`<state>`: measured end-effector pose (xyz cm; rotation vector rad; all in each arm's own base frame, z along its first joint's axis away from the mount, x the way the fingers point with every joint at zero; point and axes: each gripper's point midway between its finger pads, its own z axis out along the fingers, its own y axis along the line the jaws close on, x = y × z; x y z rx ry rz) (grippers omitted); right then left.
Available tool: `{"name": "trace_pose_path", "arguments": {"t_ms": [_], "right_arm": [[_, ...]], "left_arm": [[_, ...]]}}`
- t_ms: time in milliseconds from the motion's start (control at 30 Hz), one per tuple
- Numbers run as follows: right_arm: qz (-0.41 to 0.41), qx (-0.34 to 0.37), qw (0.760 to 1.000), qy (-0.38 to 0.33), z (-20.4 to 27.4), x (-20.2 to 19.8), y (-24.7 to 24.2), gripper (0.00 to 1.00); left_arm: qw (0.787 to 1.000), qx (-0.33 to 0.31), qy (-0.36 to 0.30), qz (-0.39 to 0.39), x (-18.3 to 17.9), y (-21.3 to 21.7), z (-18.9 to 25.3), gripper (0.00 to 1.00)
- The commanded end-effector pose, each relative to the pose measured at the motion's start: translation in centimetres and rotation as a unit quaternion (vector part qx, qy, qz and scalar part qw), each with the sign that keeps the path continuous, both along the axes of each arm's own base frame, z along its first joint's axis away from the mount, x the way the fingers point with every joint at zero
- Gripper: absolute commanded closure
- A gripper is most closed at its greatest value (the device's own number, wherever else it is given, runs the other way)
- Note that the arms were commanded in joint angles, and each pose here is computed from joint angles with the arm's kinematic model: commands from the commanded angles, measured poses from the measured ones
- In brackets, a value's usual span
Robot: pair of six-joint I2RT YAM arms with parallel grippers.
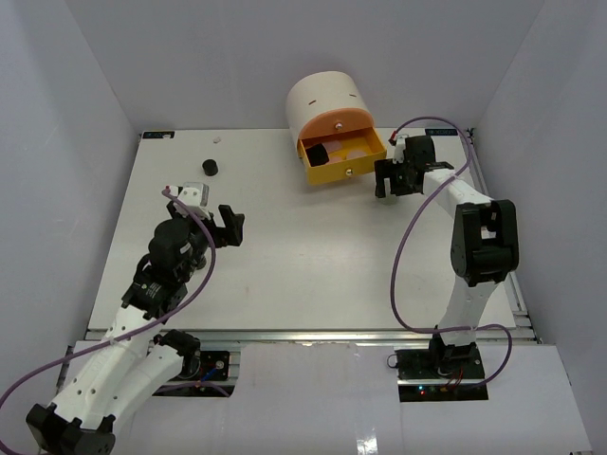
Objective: Organize the makeup
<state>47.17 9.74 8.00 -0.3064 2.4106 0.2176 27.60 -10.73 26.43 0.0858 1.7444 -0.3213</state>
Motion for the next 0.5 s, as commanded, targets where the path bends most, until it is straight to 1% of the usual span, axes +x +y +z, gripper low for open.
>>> {"name": "trace_pose_path", "arguments": {"t_ms": [0, 100, 467], "right_arm": [[-0.036, -0.015, 0.999, -0.024, 1.0, 2.6, -0.6, 0.10], [-0.046, -0.024, 0.998, -0.020, 0.2, 3.1, -0.8, 0.10], [-0.068, -0.017, 0.997, 0.012, -2.7, 3.0, -0.5, 0.10]], "left_arm": [[1.000, -0.011, -0.023, 0.010, -0.5, 0.6, 1.1, 0.02], [1.000, -0.010, -0.022, 0.005, -0.5, 0.4, 1.0, 0.02], [1.000, -0.012, -0.020, -0.002, -0.5, 0.1, 0.9, 0.02]]}}
